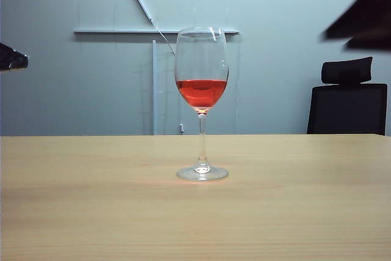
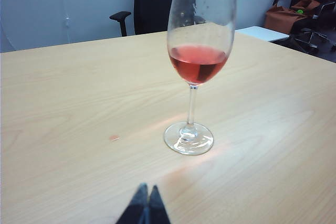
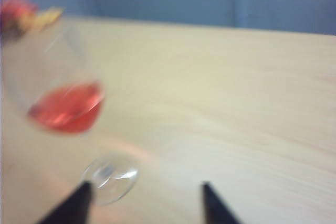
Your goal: Gently pick up the goblet, rotate it counterclockwise for two full turns (viewing from above), and then place it back on the table.
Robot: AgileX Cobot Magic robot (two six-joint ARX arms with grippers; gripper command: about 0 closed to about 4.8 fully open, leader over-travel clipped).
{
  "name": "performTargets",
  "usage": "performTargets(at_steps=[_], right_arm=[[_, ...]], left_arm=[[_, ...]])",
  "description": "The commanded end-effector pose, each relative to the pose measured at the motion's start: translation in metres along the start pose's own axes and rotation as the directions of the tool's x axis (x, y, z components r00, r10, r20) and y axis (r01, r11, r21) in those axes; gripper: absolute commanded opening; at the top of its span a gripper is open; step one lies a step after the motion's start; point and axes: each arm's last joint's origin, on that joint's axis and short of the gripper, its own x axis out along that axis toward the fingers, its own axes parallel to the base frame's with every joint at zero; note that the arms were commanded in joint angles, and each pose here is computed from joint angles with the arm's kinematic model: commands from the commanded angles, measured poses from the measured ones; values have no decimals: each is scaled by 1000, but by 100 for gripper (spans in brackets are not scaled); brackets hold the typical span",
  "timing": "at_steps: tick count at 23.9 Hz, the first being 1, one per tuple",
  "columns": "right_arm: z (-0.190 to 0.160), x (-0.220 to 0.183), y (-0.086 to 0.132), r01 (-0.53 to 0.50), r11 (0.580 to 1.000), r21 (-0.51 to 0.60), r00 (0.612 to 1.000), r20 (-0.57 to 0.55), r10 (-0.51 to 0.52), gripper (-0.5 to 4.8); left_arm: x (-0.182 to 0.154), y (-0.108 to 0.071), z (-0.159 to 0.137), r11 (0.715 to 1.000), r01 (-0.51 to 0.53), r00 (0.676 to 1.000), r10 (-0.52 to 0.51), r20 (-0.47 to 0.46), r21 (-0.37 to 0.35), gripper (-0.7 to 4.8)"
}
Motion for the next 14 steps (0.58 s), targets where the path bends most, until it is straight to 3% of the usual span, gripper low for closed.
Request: performTargets(at_steps=[1,8,14], right_arm=[[-5,24,10,-82,990,-119,996,20,85,371],[-38,75,24,-205,969,-141,977,34,212,374],[-50,118,23,-345,930,-127,938,-6,347,374]], left_arm=[[0,0,3,1000,-6,1000,5,17,6,-5],[4,1,-4,1000,-9,998,10,-62,9,-5],[5,1,-5,1000,-10,997,11,-74,10,-5]])
